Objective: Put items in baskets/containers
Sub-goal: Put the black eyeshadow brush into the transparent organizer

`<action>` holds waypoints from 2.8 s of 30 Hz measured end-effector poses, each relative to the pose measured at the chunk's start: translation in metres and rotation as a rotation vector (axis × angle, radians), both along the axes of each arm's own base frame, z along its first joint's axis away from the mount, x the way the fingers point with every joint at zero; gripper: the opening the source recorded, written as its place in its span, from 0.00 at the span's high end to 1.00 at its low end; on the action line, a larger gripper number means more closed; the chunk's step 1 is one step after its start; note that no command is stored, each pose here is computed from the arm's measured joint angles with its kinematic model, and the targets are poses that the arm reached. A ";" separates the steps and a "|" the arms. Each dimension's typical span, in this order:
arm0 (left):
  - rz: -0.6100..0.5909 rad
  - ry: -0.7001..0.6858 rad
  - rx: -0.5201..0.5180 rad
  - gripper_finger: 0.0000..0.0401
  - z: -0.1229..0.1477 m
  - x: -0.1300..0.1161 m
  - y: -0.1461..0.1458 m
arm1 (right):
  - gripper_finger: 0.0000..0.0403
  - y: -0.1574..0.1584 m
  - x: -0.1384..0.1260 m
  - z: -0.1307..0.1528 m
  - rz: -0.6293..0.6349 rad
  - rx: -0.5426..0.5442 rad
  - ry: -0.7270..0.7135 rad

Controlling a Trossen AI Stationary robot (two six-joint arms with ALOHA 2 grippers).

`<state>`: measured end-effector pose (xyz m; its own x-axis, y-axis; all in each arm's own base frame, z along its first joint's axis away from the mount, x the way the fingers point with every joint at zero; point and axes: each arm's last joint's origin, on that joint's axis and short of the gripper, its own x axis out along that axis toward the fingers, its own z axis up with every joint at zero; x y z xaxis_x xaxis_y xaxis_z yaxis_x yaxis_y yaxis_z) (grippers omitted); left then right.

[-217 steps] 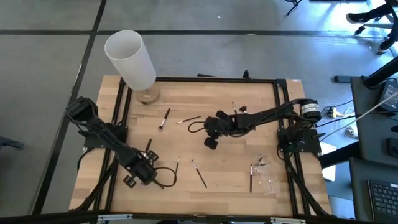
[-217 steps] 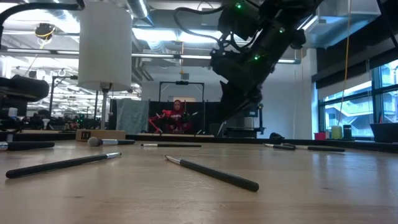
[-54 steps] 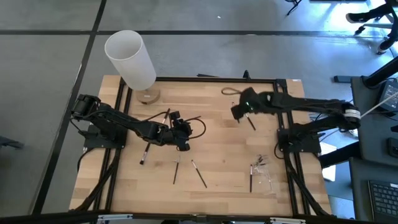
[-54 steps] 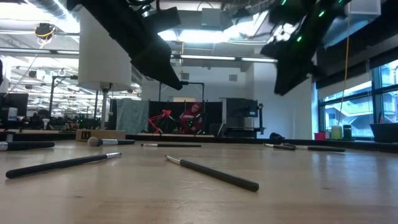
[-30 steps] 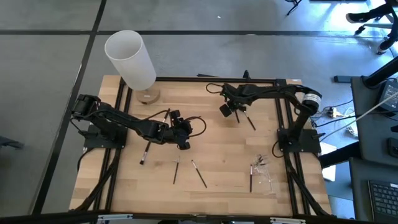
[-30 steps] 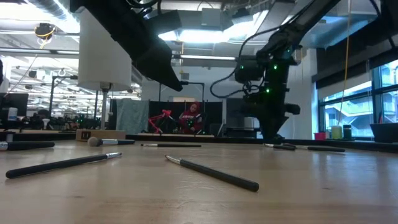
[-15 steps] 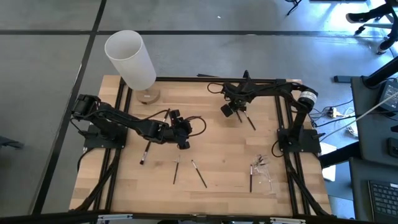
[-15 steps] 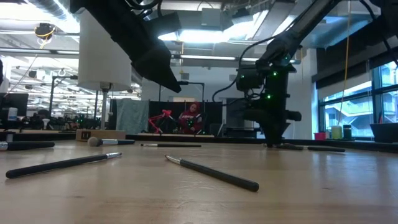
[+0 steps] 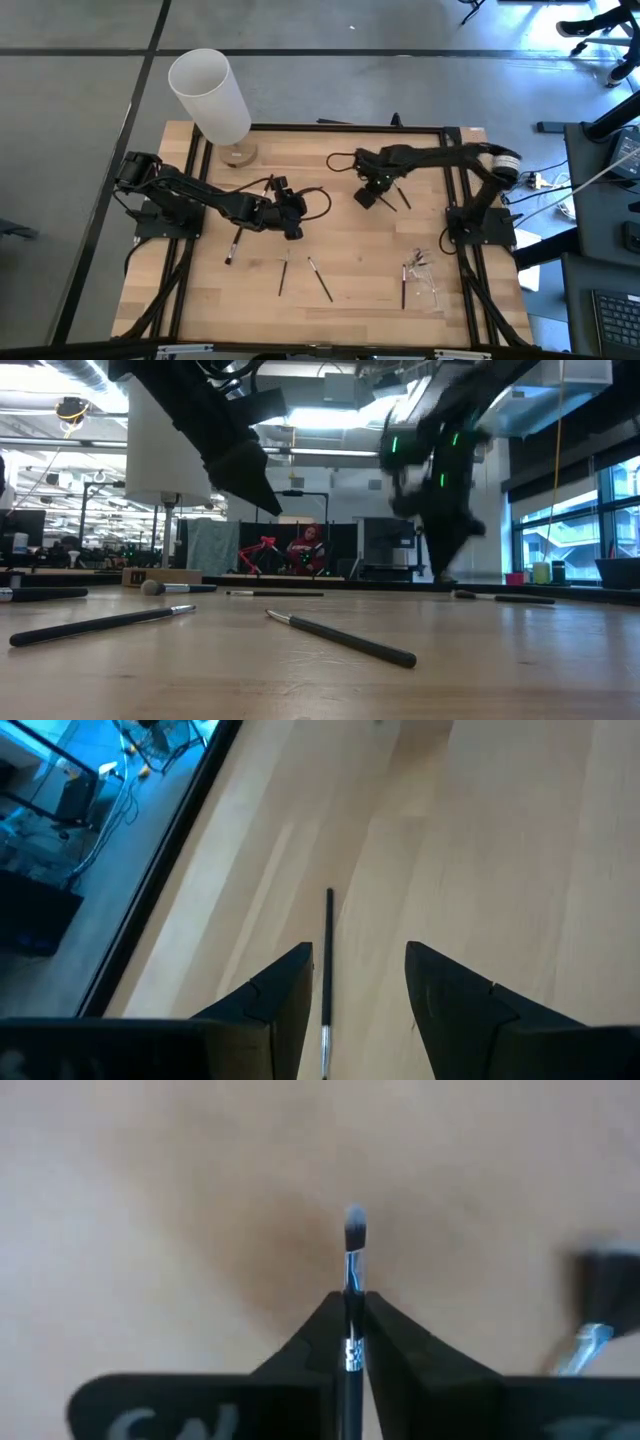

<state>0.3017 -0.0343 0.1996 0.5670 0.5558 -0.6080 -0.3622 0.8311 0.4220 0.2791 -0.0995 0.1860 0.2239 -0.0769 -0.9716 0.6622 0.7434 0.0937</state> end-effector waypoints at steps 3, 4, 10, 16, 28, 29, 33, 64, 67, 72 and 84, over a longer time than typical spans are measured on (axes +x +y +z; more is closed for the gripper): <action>0.021 0.007 -0.004 0.61 -0.004 -0.003 0.001 | 0.94 0.023 -0.011 0.031 0.030 -0.041 -0.109; 0.026 0.010 -0.004 0.61 -0.007 -0.004 0.001 | 0.95 0.031 -0.016 0.040 0.043 -0.057 -0.147; 0.075 0.012 -0.038 0.61 -0.023 -0.014 0.003 | 0.94 0.087 -0.058 0.084 0.220 -0.272 -0.333; 0.107 0.002 -0.061 0.61 -0.029 -0.018 0.003 | 0.95 0.129 -0.110 0.092 0.324 -0.343 -0.498; 0.073 -0.044 -0.046 0.61 -0.025 -0.013 0.003 | 0.99 0.165 -0.160 0.051 0.434 -0.236 -0.754; 0.073 -0.045 -0.046 0.61 -0.025 -0.013 0.003 | 0.99 0.166 -0.162 0.049 0.433 -0.257 -0.760; 0.087 -0.049 -0.042 0.61 -0.024 -0.012 0.006 | 0.99 0.168 -0.165 0.050 0.404 -0.339 -0.786; -0.030 -0.019 -0.044 0.61 -0.022 -0.005 0.019 | 0.73 0.114 -0.008 -0.003 -0.152 0.144 -0.303; -0.023 0.009 -0.033 0.61 -0.023 -0.007 0.019 | 0.73 0.115 0.015 0.006 -0.136 0.125 -0.215; 0.000 0.041 0.003 0.61 -0.024 -0.009 0.020 | 0.73 0.116 0.046 0.000 -0.130 0.073 -0.035; 0.007 0.093 0.003 0.61 -0.027 -0.014 0.021 | 0.73 0.120 0.096 -0.031 -0.008 0.109 0.044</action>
